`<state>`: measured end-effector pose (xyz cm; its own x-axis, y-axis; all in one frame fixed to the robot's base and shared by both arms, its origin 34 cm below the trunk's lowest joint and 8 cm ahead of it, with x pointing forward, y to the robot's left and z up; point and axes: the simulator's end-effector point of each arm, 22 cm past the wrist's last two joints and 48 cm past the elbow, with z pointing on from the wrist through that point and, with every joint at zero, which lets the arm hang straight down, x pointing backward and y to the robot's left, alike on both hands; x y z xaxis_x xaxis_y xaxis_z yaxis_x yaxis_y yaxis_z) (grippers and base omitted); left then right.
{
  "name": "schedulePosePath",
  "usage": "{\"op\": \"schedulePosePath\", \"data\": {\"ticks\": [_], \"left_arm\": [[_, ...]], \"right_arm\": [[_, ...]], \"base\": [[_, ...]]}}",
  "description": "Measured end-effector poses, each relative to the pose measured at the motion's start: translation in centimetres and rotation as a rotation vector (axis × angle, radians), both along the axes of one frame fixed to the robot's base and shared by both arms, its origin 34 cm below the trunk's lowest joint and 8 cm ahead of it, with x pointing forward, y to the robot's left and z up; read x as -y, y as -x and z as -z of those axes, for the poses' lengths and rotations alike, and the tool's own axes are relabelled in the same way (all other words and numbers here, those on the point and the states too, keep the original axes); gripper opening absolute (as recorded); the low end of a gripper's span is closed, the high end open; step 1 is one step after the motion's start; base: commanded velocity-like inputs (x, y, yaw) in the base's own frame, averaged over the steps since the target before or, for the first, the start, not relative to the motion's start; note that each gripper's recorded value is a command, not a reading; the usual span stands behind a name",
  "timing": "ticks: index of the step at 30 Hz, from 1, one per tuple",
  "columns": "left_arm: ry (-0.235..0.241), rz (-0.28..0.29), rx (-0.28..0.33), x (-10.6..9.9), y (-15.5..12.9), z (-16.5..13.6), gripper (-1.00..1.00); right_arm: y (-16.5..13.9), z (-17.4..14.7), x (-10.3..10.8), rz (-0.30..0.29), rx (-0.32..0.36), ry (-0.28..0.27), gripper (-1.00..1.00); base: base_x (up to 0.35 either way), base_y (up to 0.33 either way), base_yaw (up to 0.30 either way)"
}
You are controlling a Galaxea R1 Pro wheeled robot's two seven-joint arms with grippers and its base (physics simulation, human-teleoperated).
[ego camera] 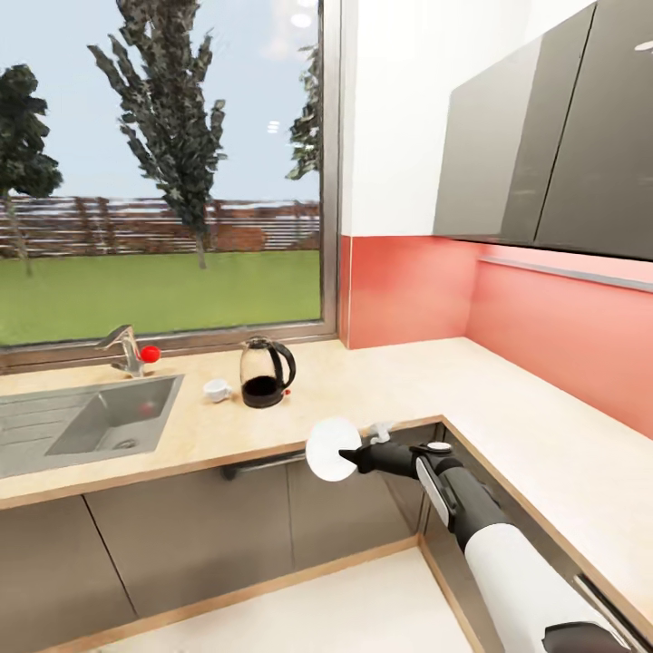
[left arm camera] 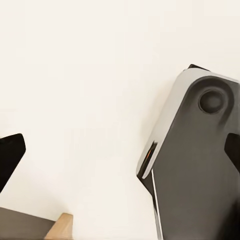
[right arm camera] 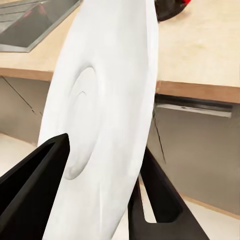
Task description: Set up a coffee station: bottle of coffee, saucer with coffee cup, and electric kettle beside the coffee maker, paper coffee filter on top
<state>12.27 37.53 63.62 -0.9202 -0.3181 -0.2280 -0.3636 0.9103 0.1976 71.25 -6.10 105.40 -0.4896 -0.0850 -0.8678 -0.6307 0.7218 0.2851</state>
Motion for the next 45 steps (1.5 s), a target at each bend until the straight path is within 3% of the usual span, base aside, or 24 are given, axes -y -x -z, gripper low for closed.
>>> {"op": "schedulePosePath", "data": {"ticks": [26,28,31,33,37,45], "left_arm": [[0.001,0.006,-0.022,0.2,0.7,0.1,1.00],[-0.012,0.012,-0.034,-0.1,1.0,0.0,1.00],[-0.078,0.025,-0.115,-0.8,3.7,-0.1,1.00],[-0.092,0.036,-0.145,-0.6,4.7,-0.2,1.00],[-0.096,0.071,-0.169,-0.1,5.4,-0.1,1.00],[-0.098,0.080,-0.175,0.0,5.6,-0.2,1.00]], "right_arm": [[0.0,1.0,-0.1,-0.001,-0.018,-0.001,-1.00],[-0.1,1.1,-0.1,-0.001,-0.018,-0.001,-1.00],[-0.1,1.1,0.0,0.000,-0.019,0.000,-1.00],[-0.1,1.2,0.0,0.000,-0.020,0.000,-1.00],[-0.2,1.3,0.1,0.002,-0.020,0.000,-1.00],[-0.2,1.6,0.1,0.002,-0.025,0.000,-1.00]], "base": [[0.000,0.000,0.280],[0.000,0.000,0.280],[0.000,0.000,0.279],[0.000,0.000,0.280],[0.000,0.000,0.279],[0.000,0.000,0.280]]}}
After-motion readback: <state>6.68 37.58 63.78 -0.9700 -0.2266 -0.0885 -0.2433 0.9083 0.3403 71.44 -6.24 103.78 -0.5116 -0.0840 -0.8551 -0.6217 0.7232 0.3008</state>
